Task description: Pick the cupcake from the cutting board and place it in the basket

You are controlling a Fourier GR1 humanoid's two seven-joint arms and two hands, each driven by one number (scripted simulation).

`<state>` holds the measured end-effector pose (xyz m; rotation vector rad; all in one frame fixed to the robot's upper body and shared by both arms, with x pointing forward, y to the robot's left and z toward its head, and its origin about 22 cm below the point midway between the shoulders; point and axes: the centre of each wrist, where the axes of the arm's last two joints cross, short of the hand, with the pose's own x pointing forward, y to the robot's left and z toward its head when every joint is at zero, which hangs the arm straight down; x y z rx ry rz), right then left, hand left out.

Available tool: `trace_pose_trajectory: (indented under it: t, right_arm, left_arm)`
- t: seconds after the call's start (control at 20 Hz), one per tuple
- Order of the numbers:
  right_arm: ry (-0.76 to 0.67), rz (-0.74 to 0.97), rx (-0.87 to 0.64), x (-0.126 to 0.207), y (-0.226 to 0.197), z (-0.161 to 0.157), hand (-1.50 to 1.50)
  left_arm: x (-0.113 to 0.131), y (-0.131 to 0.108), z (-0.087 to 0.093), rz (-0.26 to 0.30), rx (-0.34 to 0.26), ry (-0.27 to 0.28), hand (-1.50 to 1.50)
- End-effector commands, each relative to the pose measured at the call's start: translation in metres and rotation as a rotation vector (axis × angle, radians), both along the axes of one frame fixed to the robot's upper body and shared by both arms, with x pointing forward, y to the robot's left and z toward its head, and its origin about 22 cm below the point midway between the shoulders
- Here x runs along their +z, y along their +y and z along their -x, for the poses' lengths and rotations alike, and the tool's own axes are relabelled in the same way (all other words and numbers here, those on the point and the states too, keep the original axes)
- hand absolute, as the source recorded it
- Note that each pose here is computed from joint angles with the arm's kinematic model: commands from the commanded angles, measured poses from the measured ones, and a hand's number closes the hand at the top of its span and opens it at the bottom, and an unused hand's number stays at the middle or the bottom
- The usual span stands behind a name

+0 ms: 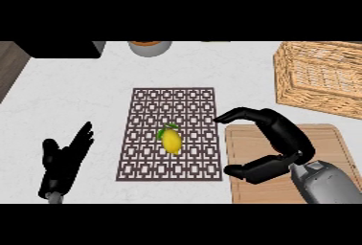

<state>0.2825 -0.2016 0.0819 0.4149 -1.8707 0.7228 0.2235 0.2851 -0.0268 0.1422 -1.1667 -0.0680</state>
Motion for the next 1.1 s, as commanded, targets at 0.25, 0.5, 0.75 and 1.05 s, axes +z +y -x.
trace_pose_trajectory:
  t: [0.25,0.5,0.75,1.05]
  right_arm:
    - [-0.301,0.623,-0.352,0.101,-0.059,-0.017,-1.5]
    - [-0.338,0.834,-0.354,0.187,-0.089,-0.003,-1.5]
    - [-0.273,1.016,-0.236,0.234,-0.106,0.006,-1.5]
    - [-0.112,1.217,-0.137,0.25,-0.121,0.001,-1.5]
  left_arm:
    - [-0.015,0.019,0.024,0.013,0.06,0.15,0.0]
    - [-0.014,0.02,0.033,-0.001,0.068,0.154,0.0]
    - [-0.028,0.003,0.028,0.027,0.053,0.162,0.0]
    - [-0.034,0.002,0.038,0.008,0.037,0.148,0.0]
